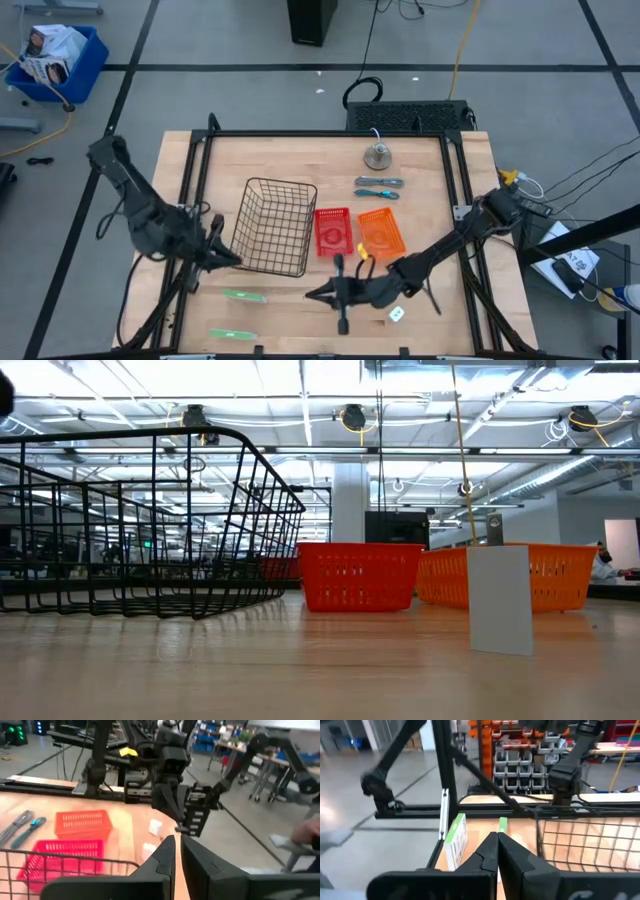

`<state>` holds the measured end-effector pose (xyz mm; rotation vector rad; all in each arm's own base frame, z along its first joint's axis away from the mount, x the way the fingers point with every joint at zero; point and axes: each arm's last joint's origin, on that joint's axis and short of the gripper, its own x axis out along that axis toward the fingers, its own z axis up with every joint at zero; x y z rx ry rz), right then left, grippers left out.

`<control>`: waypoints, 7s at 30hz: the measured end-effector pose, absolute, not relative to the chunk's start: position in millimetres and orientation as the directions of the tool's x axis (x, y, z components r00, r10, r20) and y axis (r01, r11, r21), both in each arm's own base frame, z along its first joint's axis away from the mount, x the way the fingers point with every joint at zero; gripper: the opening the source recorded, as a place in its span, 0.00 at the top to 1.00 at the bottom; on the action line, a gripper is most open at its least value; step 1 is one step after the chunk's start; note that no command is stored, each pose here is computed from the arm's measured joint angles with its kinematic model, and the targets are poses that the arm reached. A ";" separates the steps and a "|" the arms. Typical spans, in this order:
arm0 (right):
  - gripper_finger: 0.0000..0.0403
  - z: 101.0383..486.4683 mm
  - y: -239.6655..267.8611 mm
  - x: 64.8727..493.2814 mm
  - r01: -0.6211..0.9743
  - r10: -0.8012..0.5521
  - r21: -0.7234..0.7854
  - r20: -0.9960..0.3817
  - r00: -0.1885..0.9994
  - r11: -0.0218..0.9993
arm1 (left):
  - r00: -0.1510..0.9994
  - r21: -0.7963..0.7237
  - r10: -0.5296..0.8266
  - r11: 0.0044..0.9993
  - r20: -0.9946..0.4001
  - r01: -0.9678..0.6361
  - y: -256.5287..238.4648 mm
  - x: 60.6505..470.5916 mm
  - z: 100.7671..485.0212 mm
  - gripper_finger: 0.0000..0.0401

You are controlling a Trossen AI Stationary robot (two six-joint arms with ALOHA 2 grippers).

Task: Pick and place items into bin
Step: Put the top card reader box into the orange basket

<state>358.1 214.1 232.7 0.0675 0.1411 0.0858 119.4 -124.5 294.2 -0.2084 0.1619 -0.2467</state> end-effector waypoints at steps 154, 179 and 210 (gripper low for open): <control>0.41 230.8 271.9 431.2 0.293 -0.325 -0.168 -0.214 0.921 0.941 | 0.803 -0.209 -0.206 0.972 -0.559 0.104 -192.9 111.1 182.8 0.87; 0.41 224.5 248.7 446.1 0.168 -0.075 0.227 -0.370 0.926 0.959 | 0.875 -0.203 -0.235 0.966 -0.423 0.161 -201.0 117.7 196.6 0.86; 0.91 260.9 262.2 413.3 0.200 -0.199 -0.035 -0.343 0.918 0.979 | 0.952 -0.249 -0.229 0.952 -0.200 0.177 -204.4 133.9 223.7 0.78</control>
